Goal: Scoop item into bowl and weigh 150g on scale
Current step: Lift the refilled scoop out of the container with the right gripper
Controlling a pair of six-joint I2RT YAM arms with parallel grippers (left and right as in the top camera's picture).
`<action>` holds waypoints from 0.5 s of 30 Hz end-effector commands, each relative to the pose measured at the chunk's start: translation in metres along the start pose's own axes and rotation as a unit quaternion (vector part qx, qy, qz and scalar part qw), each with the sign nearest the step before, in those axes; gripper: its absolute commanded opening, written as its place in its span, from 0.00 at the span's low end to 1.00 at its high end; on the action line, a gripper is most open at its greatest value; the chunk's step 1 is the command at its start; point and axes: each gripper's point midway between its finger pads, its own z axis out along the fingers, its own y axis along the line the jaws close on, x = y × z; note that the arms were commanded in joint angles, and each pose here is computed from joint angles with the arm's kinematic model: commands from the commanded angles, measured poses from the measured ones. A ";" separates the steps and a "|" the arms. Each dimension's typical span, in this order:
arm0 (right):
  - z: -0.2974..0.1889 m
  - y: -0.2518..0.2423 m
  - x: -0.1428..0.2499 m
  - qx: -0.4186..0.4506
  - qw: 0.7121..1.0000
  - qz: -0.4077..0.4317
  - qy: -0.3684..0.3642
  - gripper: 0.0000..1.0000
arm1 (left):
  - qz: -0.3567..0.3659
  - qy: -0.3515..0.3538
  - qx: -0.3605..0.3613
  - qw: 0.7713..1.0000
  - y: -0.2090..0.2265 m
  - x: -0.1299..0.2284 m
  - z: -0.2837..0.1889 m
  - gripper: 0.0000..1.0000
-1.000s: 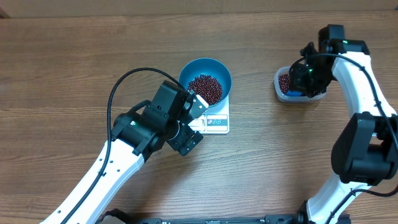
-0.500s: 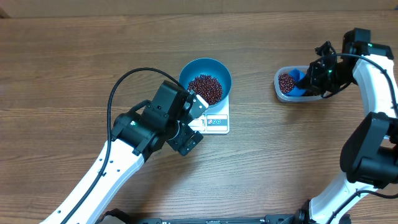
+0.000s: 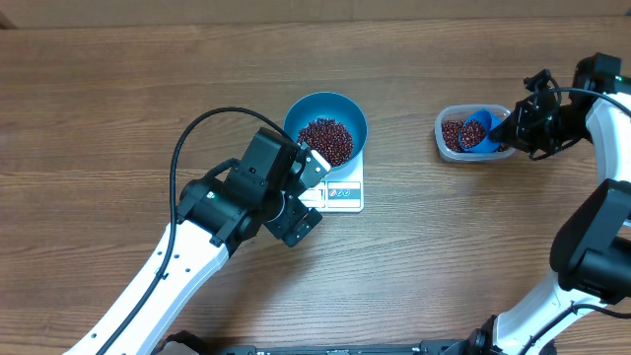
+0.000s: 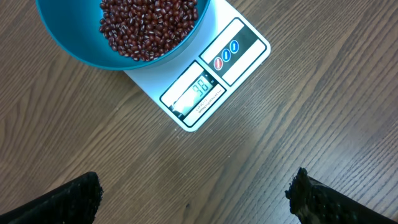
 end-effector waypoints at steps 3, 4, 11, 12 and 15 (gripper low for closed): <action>-0.011 0.009 -0.001 -0.032 0.999 -0.011 -0.014 0.04 | 0.005 -0.002 0.006 1.000 -0.001 0.001 0.001 0.99; -0.011 0.009 0.000 -0.035 0.999 -0.009 -0.014 0.04 | 0.005 -0.002 0.006 1.000 -0.001 0.001 0.001 1.00; -0.016 0.021 -0.001 -0.081 0.996 -0.022 -0.022 0.04 | 0.005 -0.002 0.006 1.000 -0.001 0.001 0.001 1.00; -0.017 0.022 -0.001 -0.088 0.996 -0.022 -0.024 0.04 | 0.005 -0.002 0.006 1.000 -0.001 0.001 0.001 1.00; -0.019 0.024 0.000 -0.097 0.995 -0.022 -0.024 0.04 | 0.005 -0.002 0.006 1.000 -0.001 0.001 0.001 0.99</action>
